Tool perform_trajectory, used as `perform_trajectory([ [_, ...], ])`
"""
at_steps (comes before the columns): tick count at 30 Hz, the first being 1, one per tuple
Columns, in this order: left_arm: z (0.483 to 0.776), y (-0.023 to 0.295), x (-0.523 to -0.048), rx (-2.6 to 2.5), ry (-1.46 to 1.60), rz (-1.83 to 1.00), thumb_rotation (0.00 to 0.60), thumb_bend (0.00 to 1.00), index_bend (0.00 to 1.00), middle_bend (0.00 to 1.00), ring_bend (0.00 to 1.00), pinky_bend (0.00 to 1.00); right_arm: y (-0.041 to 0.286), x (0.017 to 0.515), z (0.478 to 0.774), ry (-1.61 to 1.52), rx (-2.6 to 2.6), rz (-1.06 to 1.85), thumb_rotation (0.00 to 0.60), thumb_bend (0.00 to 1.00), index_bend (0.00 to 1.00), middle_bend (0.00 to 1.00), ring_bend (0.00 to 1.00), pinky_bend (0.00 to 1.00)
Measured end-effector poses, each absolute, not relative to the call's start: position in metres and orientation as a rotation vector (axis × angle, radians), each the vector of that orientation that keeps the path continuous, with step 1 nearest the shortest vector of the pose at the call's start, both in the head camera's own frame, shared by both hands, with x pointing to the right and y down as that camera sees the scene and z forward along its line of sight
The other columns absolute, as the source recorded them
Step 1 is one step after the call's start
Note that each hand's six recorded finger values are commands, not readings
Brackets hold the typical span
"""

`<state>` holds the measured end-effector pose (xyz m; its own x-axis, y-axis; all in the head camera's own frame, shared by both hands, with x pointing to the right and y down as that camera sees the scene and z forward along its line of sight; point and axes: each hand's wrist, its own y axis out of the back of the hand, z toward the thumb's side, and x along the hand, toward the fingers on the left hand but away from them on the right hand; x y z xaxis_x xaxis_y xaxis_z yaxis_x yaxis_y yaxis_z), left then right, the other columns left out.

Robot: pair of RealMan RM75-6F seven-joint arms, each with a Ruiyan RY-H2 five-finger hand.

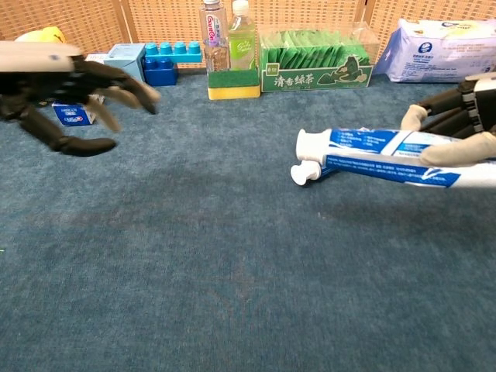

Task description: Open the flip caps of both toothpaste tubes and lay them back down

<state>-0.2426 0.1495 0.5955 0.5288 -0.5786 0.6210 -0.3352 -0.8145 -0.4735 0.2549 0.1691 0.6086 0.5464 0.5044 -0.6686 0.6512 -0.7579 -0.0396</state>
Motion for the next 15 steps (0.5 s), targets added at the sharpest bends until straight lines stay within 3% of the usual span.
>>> perform_trajectory([
  [15, 0.6, 0.138, -0.171, -2.82, 0.595, -1.146, 0.6, 0.35, 0.21, 0.06, 0.05, 0.22, 0.167, 0.233, 0.604, 0.957, 2.527, -0.894, 0.6, 0.46, 0.89, 0.76, 0.66, 0.71],
])
